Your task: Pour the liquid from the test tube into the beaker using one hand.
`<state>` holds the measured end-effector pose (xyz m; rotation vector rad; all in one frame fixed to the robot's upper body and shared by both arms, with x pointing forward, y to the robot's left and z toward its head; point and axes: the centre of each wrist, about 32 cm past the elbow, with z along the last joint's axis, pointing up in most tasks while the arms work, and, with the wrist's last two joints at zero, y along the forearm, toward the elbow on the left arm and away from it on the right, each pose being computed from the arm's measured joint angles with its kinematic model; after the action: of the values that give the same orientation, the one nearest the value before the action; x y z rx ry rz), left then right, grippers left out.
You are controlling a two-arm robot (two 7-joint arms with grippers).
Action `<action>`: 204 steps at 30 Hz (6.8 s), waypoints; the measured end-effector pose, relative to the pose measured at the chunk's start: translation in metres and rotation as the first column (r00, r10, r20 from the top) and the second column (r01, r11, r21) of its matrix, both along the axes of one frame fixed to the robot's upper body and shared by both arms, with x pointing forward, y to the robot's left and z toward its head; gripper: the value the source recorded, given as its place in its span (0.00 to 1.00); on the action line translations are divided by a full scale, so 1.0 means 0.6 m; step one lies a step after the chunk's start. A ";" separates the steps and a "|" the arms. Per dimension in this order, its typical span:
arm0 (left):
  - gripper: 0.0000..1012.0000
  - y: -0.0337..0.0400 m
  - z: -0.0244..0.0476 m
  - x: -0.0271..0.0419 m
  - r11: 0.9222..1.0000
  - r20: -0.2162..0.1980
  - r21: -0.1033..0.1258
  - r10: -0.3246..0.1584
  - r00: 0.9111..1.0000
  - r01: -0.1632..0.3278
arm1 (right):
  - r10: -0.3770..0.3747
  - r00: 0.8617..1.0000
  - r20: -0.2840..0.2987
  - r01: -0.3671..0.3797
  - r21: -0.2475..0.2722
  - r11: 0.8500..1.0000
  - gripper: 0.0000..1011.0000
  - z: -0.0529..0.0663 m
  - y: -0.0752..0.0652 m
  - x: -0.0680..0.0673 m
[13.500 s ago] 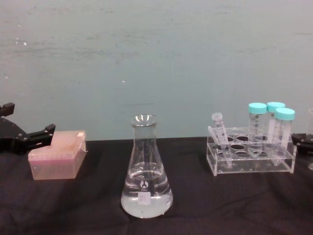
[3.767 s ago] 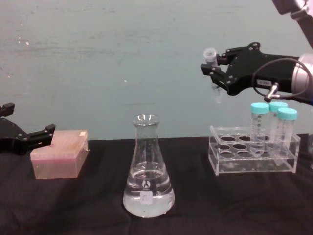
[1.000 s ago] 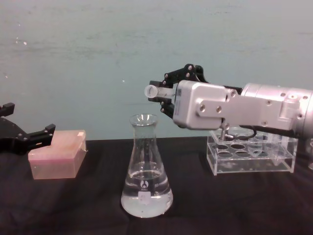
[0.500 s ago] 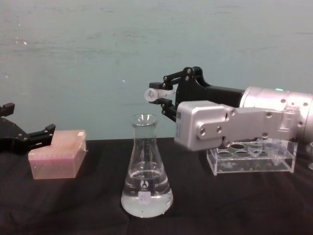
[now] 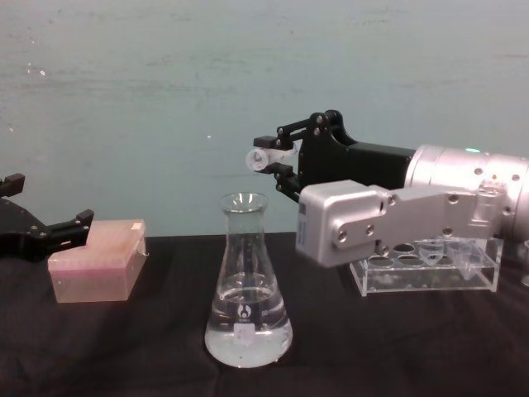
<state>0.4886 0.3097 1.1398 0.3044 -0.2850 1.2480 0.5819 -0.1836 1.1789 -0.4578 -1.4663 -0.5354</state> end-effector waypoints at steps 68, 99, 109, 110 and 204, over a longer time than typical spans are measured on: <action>0.99 0.000 0.000 0.000 1.000 0.000 0.000 0.000 1.000 0.000 | 0.023 0.988 0.150 -0.005 -0.124 0.992 0.20 0.007 -0.002 0.013; 0.99 0.000 0.000 0.000 1.000 0.000 0.000 0.000 1.000 0.000 | -0.021 0.829 -0.559 0.247 0.333 0.910 0.20 0.067 -0.046 0.011; 0.99 0.000 0.000 0.000 1.000 0.000 0.000 0.000 1.000 0.000 | 0.034 0.682 -0.731 0.412 0.421 0.808 0.20 0.093 -0.104 0.028; 0.99 0.000 0.000 0.000 1.000 0.000 0.000 0.000 1.000 0.000 | 0.048 0.653 -0.755 0.434 0.426 0.794 0.20 0.095 -0.113 0.032; 0.99 0.000 0.000 0.000 1.000 0.000 0.000 0.000 1.000 0.000 | 0.114 0.390 -0.914 0.540 0.327 0.775 0.79 0.029 -0.139 0.103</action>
<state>0.4886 0.3097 1.1398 0.3045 -0.2850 1.2479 0.6437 -0.2671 1.1965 -0.3426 -0.0802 -0.7635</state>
